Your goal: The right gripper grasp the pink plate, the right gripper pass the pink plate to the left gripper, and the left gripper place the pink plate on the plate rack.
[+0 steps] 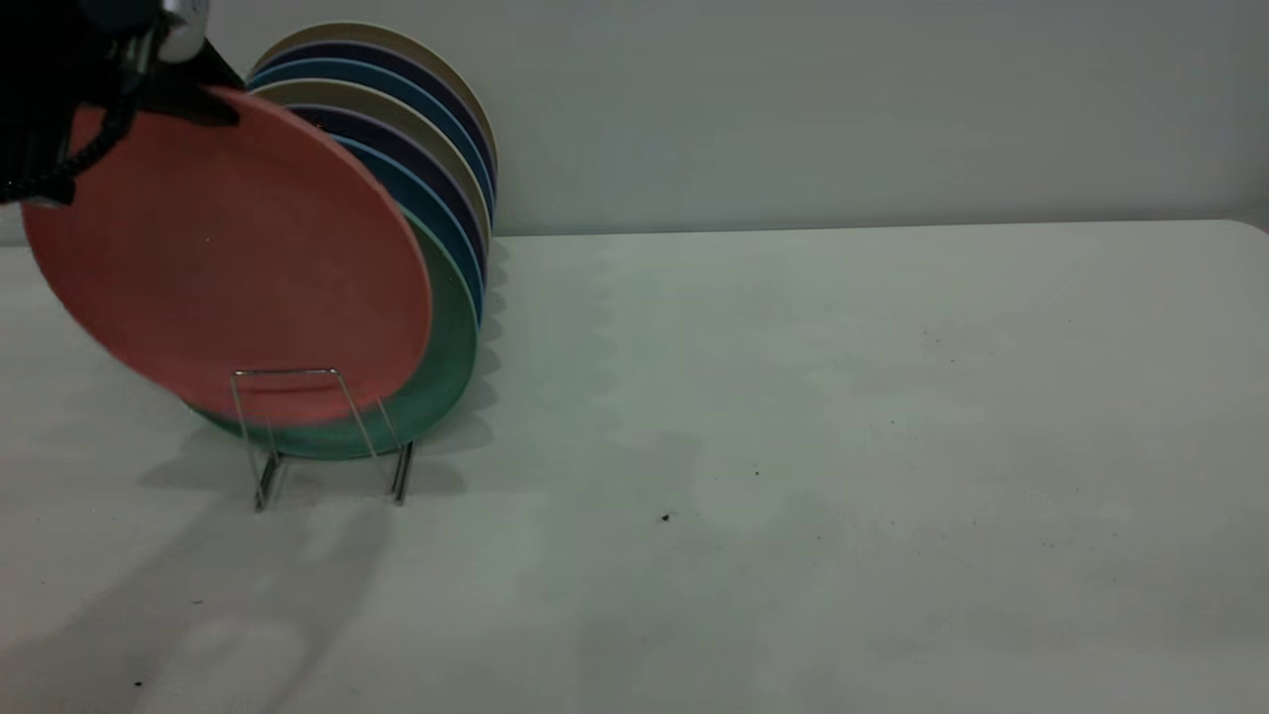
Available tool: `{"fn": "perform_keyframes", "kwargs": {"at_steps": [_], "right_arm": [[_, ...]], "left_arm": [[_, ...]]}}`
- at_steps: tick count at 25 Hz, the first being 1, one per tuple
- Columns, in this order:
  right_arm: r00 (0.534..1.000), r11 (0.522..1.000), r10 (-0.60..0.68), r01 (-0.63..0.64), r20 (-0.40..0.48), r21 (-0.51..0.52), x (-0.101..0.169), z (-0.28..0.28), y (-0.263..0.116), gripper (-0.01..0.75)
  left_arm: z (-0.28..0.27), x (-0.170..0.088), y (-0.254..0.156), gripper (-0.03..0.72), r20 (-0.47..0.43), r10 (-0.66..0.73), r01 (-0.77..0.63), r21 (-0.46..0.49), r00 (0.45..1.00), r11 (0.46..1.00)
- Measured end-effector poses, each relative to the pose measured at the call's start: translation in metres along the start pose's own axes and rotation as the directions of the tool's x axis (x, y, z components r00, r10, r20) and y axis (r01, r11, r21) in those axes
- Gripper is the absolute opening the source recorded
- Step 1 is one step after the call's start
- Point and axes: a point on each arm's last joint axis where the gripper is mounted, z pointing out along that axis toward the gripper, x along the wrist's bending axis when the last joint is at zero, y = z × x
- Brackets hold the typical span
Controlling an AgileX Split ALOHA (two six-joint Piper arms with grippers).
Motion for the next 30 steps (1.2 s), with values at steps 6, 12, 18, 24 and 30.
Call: {"fn": "perform_keyframes", "kwargs": {"at_steps": [6,12,18,24,30], "right_arm": [[1.0,1.0,0.0,0.0,0.0,0.0,0.0,0.0,0.0,0.358],[1.0,1.0,0.0,0.0,0.0,0.0,0.0,0.0,0.0,0.358],[0.997,0.997,0.013,-0.019,0.078,0.08,-0.006,-0.002,-0.009,0.358],[0.957,0.981,0.095,-0.137,0.273,0.14,-0.015,0.0,-0.047,0.358],[0.928,0.995,0.098,-0.094,0.36,-0.028,-0.005,-0.019,-0.067,0.358]], "left_arm": [[0.009,0.001,-0.004,0.261,-0.032,-0.048,0.049,0.026,0.998,0.998],[0.01,0.003,-0.006,0.312,-0.068,-0.056,0.059,0.047,0.996,0.997],[-0.021,0.019,-0.001,0.311,-0.175,-0.172,0.176,0.007,0.969,0.984],[-0.102,0.044,0.015,0.311,-0.307,-0.702,0.626,-0.317,0.643,0.712],[-0.176,0.022,0.023,0.311,-0.248,-0.912,0.707,-0.575,0.328,0.411]]}}
